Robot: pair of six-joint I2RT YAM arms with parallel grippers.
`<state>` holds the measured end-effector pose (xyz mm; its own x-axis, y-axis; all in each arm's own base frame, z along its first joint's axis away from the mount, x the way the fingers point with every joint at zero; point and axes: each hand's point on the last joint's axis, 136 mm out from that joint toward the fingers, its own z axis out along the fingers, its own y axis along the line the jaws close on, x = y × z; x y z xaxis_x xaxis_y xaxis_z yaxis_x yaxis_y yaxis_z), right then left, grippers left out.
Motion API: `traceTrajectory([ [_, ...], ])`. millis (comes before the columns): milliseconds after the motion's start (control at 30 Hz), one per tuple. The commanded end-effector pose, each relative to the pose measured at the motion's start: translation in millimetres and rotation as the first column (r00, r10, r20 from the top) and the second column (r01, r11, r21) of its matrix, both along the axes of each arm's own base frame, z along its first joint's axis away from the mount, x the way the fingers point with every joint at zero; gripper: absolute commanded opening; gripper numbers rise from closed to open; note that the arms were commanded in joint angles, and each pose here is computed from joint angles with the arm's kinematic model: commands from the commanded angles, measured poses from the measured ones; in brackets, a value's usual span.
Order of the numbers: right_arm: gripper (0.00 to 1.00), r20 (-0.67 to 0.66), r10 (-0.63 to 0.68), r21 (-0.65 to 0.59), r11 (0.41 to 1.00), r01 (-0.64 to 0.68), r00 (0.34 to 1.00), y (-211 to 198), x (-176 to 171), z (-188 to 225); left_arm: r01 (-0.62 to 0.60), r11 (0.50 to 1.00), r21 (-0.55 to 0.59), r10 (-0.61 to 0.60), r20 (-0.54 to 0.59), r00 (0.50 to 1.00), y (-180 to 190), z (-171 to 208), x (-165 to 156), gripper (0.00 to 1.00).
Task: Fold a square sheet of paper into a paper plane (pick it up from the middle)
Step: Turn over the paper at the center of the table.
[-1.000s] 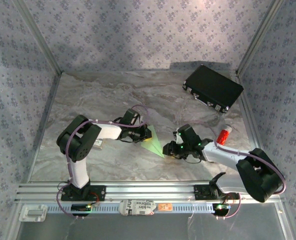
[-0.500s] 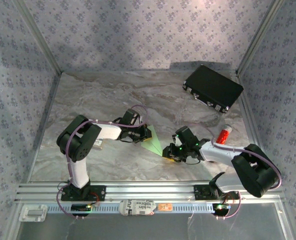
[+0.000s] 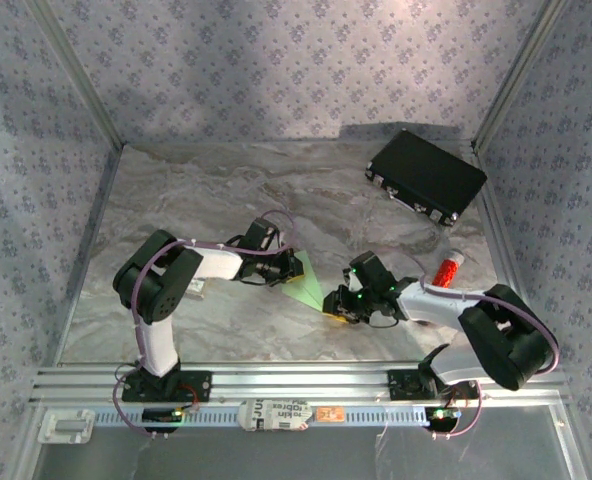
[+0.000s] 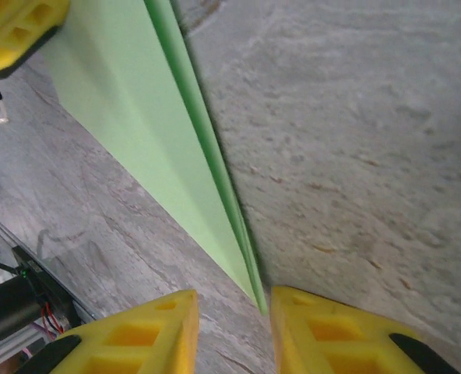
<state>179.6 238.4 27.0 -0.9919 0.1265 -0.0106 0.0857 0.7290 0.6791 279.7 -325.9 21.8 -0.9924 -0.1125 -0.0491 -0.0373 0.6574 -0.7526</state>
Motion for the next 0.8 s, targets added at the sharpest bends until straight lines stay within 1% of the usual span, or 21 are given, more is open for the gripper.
traceTrajectory([
  [0, 0.3, 0.014, -0.006, 0.044, 0.999, 0.006, 1.0, 10, 7, 9, -0.009, 0.999, 0.038, 0.01, -0.045, 0.999, 10, -12, -9, 0.08],
  [300, 0.3, 0.024, -0.021, 0.05, 0.999, 0.02, 0.999, 6, 12, 7, -0.011, 0.999, 0.032, 0.012, -0.042, 0.999, 9, -10, -8, 0.08],
  [767, 0.29, 0.064, -0.019, 0.133, 0.991, 0.01, 0.998, 15, 32, 15, -0.017, 1.0, 0.013, 0.017, -0.047, 0.999, 7, -9, -7, 0.08],
])
